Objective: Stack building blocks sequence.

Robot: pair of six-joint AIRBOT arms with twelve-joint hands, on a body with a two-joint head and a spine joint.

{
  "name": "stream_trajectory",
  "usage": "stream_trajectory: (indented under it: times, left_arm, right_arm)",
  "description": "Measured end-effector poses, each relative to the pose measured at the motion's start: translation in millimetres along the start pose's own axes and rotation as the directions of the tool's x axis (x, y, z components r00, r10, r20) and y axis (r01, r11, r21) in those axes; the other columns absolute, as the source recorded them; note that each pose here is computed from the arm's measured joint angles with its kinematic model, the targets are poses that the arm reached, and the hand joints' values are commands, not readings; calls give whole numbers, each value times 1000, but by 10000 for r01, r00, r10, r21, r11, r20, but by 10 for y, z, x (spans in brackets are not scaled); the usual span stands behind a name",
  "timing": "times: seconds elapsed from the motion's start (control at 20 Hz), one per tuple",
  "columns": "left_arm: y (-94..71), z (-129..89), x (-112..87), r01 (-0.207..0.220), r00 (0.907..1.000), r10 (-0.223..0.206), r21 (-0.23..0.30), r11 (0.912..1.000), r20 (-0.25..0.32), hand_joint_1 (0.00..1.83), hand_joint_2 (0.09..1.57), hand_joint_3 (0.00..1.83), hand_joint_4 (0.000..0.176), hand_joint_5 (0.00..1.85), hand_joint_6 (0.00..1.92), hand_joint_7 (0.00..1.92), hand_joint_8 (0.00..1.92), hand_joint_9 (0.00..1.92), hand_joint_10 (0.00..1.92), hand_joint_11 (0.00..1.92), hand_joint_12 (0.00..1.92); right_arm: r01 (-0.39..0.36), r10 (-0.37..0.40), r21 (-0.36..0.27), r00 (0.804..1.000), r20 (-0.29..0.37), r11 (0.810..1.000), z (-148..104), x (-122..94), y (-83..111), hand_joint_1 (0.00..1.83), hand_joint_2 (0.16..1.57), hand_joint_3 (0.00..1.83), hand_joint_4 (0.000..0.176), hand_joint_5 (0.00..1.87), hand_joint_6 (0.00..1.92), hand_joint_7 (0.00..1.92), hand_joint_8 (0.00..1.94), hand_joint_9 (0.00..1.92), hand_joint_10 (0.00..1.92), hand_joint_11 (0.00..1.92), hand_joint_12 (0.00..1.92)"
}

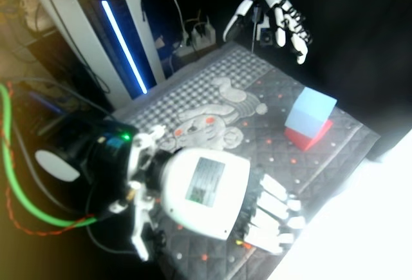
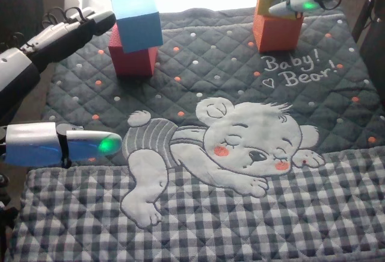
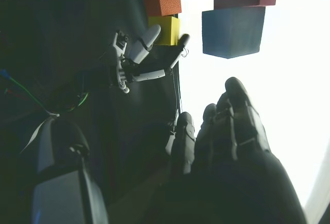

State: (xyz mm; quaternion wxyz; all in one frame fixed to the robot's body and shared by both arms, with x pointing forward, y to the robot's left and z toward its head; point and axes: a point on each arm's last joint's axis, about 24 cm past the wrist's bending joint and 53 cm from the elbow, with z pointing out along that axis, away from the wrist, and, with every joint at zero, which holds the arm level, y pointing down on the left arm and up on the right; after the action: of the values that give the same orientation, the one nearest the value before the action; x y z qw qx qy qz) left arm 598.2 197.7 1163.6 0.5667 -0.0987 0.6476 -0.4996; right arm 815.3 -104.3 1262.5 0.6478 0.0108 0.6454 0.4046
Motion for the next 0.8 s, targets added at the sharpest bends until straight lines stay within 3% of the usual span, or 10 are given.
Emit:
stream_trajectory:
  times: [0.15, 0.2, 0.35, 0.45, 0.55, 0.6, 0.65, 0.75, 0.8]
  left_arm:
    - [-4, 0, 0, -4, 10000, 4, 16, 10000, -1, 752, 835, 1, 126, 131, 2, 0, 0, 0, 0, 0, 430]
    - [-6, 0, 1, -6, 10000, 6, 23, 10000, -4, 748, 830, 0, 123, 143, 4, 0, 0, 0, 0, 0, 465]
    - [-4, 0, 0, -4, 10000, 4, 19, 10000, 1, 749, 830, 0, 113, 139, 0, 0, 0, 0, 0, 0, 496]
    - [-4, 0, 0, -4, 10000, 4, 19, 10000, 1, 754, 827, 0, 120, 140, 0, 0, 0, 0, 0, 0, 492]
    - [-6, 0, 4, -9, 10000, 9, 27, 10000, -15, 750, 830, 0, 116, 139, 0, 0, 0, 0, 0, 0, 490]
    - [-7, 0, 2, -8, 10000, 8, 28, 10000, -10, 748, 827, 0, 123, 141, 1, 0, 0, 0, 0, 0, 490]
    - [-4, 0, 1, -5, 10000, 5, 18, 10000, -4, 746, 827, 0, 127, 139, 0, 0, 0, 0, 0, 0, 486]
    - [-4, 0, 0, -4, 10000, 4, 19, 10000, 1, 749, 835, 1, 117, 138, 0, 0, 0, 0, 0, 0, 444]
    - [-7, 0, 1, -3, 10000, 3, 29, 10000, -5, 754, 832, 0, 128, 133, 1, 0, 0, 0, 0, 0, 395]
  right_arm:
    - [2, -2, 20, 10000, -17, 10000, -3, 6, -8, 1142, 957, 0, 54, 436, 0, 416, 3, 609, 4, 136, 1175]
    - [3, -3, 23, 10000, -15, 10000, -4, 5, -10, 1134, 957, 0, 47, 435, 0, 418, 4, 617, 8, 160, 1195]
    - [-6, 6, -2, 10000, -29, 10000, -4, 13, 3, 1110, 958, 1, 51, 450, 1, 413, 0, 617, 2, 89, 1216]
    - [-33, 32, -46, 10000, -77, 10000, -4, 36, 29, 1096, 965, 3, 60, 457, 3, 406, 0, 606, 0, 75, 1219]
    - [-64, 63, -94, 9999, -109, 9999, -14, 48, 54, 1063, 942, 0, 72, 442, 0, 395, 0, 561, 1, 197, 1175]
    - [-74, 72, -138, 9999, -119, 9999, -30, 46, 71, 1049, 928, 0, 75, 412, 0, 398, 1, 529, 0, 215, 1168]
    - [-83, 81, -218, 9999, -122, 9997, -62, 54, 86, 1034, 914, 0, 78, 386, 0, 390, 1, 494, 0, 106, 1229]
    - [-105, 100, -361, 9999, -136, 9993, -103, 76, 119, 1033, 909, 0, 84, 302, 0, 334, 1, 360, 0, 3, 1079]
    - [-101, 93, -463, 9998, -165, 9989, -150, 97, 137, 1006, 906, 1, 110, 219, 0, 234, 5, 217, 15, 0, 755]
